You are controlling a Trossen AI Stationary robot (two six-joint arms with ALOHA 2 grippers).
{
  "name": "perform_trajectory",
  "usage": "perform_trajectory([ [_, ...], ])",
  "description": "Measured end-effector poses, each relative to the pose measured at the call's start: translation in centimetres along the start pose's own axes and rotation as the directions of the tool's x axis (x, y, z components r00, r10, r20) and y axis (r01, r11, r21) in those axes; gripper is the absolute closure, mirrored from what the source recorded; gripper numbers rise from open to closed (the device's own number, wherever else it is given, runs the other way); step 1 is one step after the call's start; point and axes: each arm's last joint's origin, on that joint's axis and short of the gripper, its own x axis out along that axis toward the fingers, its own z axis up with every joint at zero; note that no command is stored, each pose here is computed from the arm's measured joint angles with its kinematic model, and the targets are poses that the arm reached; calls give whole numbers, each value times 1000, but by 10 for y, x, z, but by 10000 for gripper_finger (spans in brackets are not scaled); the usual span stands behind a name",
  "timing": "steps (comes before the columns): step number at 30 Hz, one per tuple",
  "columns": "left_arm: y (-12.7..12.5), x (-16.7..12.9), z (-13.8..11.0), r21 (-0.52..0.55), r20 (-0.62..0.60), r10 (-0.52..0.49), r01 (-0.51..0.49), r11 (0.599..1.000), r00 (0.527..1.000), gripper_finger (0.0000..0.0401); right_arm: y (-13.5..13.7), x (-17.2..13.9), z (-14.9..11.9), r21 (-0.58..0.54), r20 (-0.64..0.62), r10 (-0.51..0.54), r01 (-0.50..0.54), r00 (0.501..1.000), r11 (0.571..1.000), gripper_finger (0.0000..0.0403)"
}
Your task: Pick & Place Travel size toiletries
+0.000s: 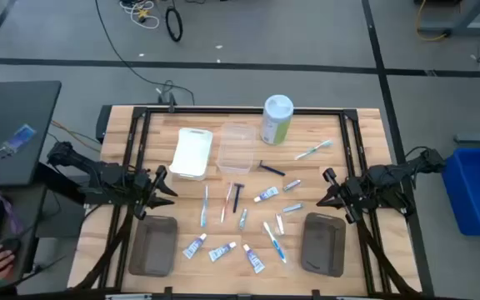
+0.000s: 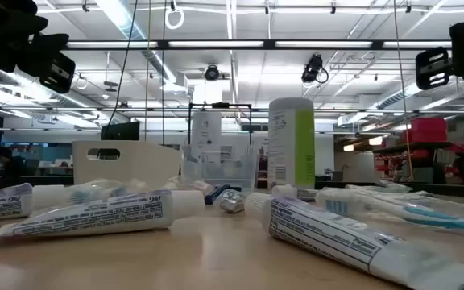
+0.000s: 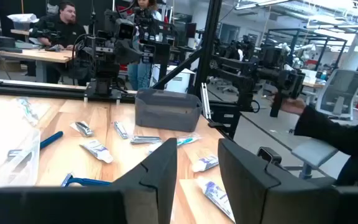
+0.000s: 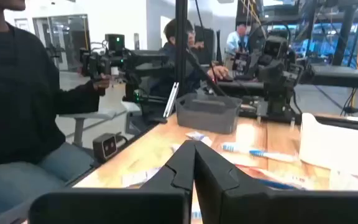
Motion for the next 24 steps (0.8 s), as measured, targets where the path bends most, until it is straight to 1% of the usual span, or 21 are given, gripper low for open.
perform_trajectory([
  [5, 0, 0, 0, 0, 0, 0, 0, 1000, 1000, 275, 0, 0, 6, -17, 57, -1, 2, 998, 1000, 389],
  [10, 0, 0, 0, 5, 3, 8, -8, 1000, 1000, 275, -1, 0, 7, -35, 72, -18, 21, 997, 999, 389],
  [12, 1, 0, 2, 19, 22, 48, -48, 999, 999, 275, -1, 0, 8, -48, 86, -42, 46, 995, 998, 389],
  [15, 3, 0, 5, 12, 63, 124, -125, 992, 990, 275, -2, -1, 11, -70, 110, -55, 63, 992, 996, 389],
  [18, 6, -1, 8, -10, 111, 228, -228, 974, 967, 275, -2, -1, 10, -134, 105, -70, 84, 992, 987, 389],
  [19, 6, -1, 9, -21, 120, 246, -245, 969, 962, 275, -3, -1, 10, -159, 106, -83, 100, 991, 982, 389],
  [20, 6, -1, 10, -34, 132, 247, -245, 969, 960, 275, -3, -1, 11, -188, 115, -101, 122, 988, 975, 389],
  [22, 5, -2, 14, -49, 170, 239, -234, 971, 956, 275, -5, -2, 15, -252, 147, -179, 212, 973, 944, 389],
  [23, 5, -2, 16, -59, 190, 242, -235, 970, 951, 275, -7, -2, 16, -291, 166, -238, 278, 957, 915, 389],
  [24, 5, -3, 18, -78, 212, 255, -244, 967, 943, 275, -9, -3, 19, -335, 191, -315, 363, 930, 869, 389],
])
